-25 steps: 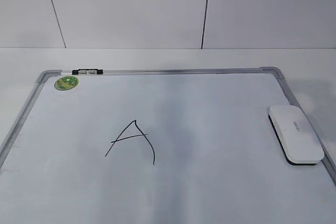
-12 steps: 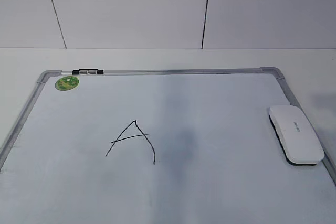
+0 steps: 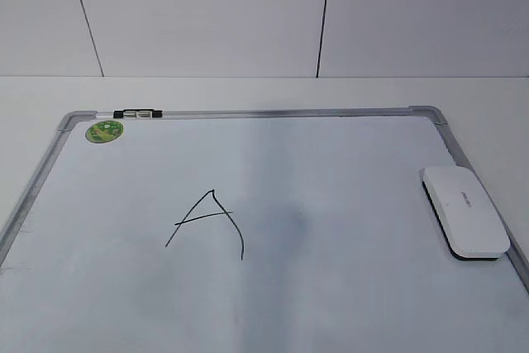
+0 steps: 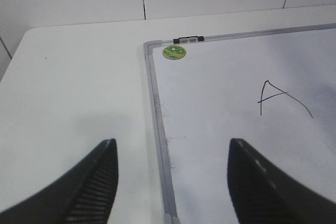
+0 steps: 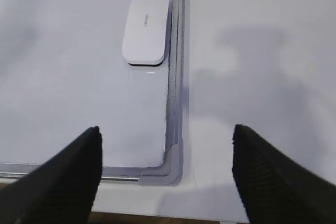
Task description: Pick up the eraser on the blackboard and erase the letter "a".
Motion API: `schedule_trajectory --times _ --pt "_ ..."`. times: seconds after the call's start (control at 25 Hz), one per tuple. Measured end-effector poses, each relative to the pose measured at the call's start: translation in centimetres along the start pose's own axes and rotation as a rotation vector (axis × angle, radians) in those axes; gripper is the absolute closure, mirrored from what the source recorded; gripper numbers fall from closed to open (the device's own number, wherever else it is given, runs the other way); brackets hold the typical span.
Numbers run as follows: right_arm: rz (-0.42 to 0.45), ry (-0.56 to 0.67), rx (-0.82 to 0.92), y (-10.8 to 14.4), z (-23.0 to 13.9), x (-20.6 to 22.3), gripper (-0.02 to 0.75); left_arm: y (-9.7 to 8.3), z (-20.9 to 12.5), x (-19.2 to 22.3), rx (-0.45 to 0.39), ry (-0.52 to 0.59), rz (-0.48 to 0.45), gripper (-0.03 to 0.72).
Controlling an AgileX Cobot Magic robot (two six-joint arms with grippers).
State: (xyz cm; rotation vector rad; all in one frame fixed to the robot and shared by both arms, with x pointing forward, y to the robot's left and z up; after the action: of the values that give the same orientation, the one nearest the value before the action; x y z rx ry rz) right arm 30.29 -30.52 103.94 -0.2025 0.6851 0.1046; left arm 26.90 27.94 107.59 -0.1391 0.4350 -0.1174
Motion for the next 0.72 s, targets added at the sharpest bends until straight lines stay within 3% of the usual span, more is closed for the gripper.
schedule_trajectory --times 0.24,0.72 --pt "-0.020 0.002 -0.037 0.2 -3.6 1.4 0.145 0.4 -1.5 1.6 -0.001 0.064 0.002 0.200" --pt "-0.030 -0.022 -0.044 0.1 -3.6 1.8 0.145 1.5 -5.3 4.8 0.037 0.208 -0.002 0.202"
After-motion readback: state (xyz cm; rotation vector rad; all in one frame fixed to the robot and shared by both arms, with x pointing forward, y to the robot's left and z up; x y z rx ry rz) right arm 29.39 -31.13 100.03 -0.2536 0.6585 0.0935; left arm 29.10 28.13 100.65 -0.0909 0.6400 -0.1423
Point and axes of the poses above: a point on each arm's last joint axis where the gripper is mounted, x pointing out along that axis toward the gripper, y along the wrist's bending axis when the last joint is at zero, z = x × y, the point moved 8 cm from there along x, pointing out along that axis toward the gripper, and after that the axes turned 8 degrees about -x, right-handed, at the moved point
